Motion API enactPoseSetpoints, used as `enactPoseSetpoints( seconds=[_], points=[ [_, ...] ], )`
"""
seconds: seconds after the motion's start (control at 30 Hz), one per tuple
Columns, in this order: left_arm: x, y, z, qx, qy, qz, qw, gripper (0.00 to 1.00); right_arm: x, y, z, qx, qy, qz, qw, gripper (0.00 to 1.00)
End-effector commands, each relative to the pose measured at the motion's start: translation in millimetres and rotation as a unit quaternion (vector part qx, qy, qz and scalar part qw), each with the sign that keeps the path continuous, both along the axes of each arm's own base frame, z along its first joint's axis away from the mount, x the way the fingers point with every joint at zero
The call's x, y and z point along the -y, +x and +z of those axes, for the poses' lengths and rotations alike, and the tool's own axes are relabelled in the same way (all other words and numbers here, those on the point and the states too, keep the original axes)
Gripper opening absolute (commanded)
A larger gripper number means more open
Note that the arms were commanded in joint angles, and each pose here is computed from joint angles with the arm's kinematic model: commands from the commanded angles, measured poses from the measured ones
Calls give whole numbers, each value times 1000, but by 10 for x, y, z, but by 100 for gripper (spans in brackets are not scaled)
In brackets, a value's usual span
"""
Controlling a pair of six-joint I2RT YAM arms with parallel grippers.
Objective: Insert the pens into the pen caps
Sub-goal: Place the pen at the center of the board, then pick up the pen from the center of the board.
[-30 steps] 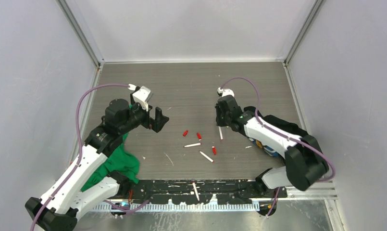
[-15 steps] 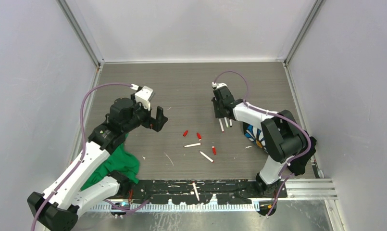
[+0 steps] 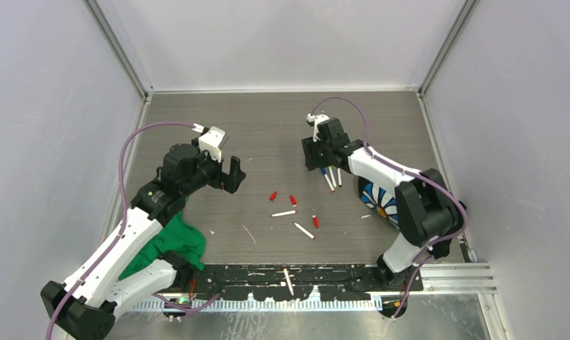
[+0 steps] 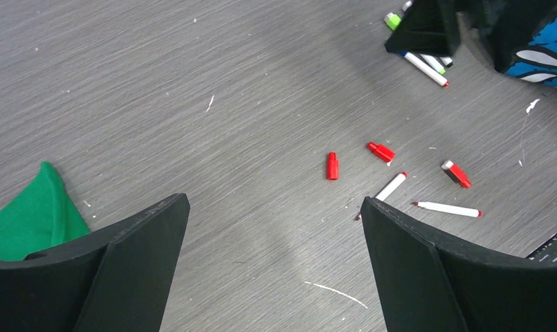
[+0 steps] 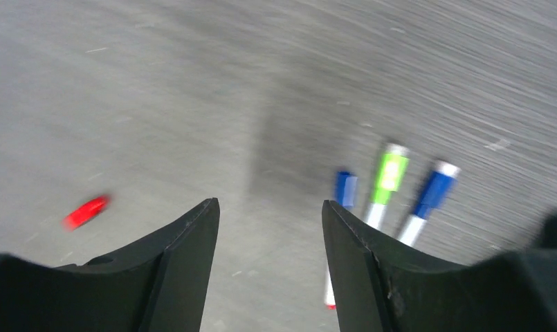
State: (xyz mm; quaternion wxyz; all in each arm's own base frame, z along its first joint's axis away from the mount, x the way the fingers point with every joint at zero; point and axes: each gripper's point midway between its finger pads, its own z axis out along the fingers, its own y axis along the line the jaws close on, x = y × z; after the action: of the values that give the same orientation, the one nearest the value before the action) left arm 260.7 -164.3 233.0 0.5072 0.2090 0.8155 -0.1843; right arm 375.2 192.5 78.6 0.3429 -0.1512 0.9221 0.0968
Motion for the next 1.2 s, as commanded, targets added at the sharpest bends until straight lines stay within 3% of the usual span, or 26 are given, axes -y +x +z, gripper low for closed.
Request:
enactPoseSetpoints(
  seconds=[0.0,0.17,0.43,1.03,1.17],
  points=[
    [-51,100,248,29,-8,25,999,98,-733,-650,558,20,77,182,980,61],
    [-303,141,382,54,-20,92,994,98,-1001,-1255,297,-8,41,250,967,57],
    [-765,101,618,128,-17,192,973,98,-1120,-1462,-78,-18,-10,296,955,56],
    [-717,72,651,136,-26,177,974,98,-1402,-1533,-497,1,-135,363,922,55],
    [-714,67,653,137,-27,175,975,98,-1419,-1534,-568,-9,-138,365,921,44]
  ],
)
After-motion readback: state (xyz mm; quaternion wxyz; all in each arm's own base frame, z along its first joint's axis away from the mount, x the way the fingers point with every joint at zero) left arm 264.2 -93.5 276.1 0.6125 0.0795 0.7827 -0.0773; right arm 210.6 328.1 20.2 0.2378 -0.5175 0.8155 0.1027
